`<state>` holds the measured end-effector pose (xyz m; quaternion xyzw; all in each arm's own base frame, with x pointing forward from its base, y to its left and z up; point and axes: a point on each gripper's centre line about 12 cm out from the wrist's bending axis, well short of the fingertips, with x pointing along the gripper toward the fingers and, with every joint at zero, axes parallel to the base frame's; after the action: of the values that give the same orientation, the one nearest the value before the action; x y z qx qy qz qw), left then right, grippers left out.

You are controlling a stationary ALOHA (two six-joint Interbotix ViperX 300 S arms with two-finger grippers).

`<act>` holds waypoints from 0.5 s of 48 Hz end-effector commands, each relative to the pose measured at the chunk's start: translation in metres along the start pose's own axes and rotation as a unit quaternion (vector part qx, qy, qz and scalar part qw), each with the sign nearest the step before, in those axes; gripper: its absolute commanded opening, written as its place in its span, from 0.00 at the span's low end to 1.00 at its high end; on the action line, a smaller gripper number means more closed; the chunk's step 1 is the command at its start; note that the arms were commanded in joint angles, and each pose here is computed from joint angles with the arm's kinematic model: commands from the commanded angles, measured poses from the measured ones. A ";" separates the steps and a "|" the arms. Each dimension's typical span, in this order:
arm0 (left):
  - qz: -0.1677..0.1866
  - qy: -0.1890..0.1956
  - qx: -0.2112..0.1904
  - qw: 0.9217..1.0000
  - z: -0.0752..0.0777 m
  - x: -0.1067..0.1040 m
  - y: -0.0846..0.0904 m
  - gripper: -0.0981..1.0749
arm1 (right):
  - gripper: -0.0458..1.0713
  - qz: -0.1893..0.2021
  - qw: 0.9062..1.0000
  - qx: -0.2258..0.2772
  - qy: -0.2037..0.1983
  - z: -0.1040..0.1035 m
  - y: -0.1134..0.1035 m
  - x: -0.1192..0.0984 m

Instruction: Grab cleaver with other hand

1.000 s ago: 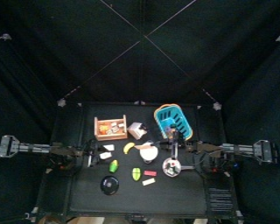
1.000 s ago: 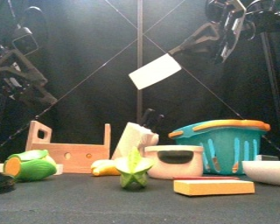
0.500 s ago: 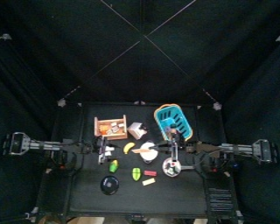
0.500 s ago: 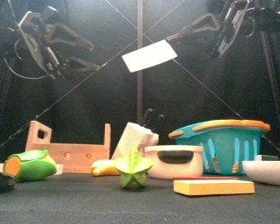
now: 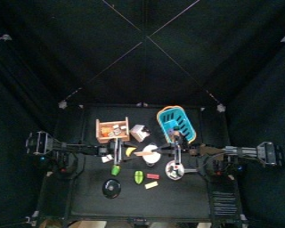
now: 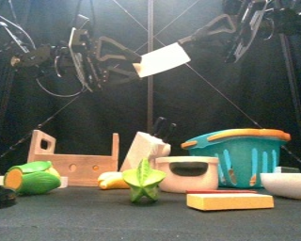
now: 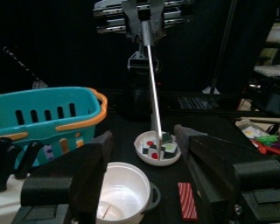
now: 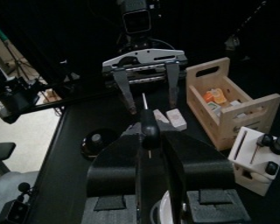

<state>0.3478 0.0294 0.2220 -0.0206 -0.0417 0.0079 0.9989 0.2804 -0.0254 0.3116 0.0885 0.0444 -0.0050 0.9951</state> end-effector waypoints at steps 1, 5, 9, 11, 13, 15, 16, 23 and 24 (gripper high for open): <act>-0.001 -0.021 0.002 1.000 0.010 0.006 0.000 0.78 | 0.43 0.003 1.000 -0.002 -0.011 0.007 0.001 -0.001; -0.002 -0.024 0.003 1.000 0.012 0.007 -0.001 0.70 | 0.43 0.002 1.000 0.001 -0.007 0.003 0.001 0.000; -0.003 -0.027 0.004 1.000 0.014 0.006 -0.001 0.60 | 0.43 0.000 1.000 0.005 -0.001 -0.001 -0.001 0.001; -0.003 -0.026 0.003 1.000 0.013 0.004 -0.001 0.55 | 0.43 -0.002 1.000 0.007 0.004 -0.004 -0.002 0.001; -0.003 -0.024 0.004 1.000 0.013 0.003 -0.002 0.50 | 0.43 -0.003 1.000 0.012 0.011 -0.008 -0.003 0.003; -0.007 -0.023 0.005 1.000 0.012 0.002 -0.003 0.47 | 0.43 -0.003 1.000 0.014 0.019 -0.012 -0.003 0.005; -0.008 -0.022 0.005 1.000 0.012 0.001 -0.004 0.45 | 0.43 -0.003 1.000 0.016 0.023 -0.015 -0.003 0.007; -0.023 -0.015 0.006 1.000 0.007 -0.006 -0.013 0.41 | 0.43 -0.006 0.998 0.028 0.058 -0.031 -0.003 0.021; -0.023 -0.014 0.007 1.000 0.007 -0.006 -0.013 0.41 | 0.43 -0.008 0.998 0.030 0.062 -0.032 -0.003 0.023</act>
<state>0.3411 0.0200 0.2167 -0.0165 -0.0334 -0.0074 0.9993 0.2912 -0.0246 0.2811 0.1115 0.0939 -0.0096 0.9893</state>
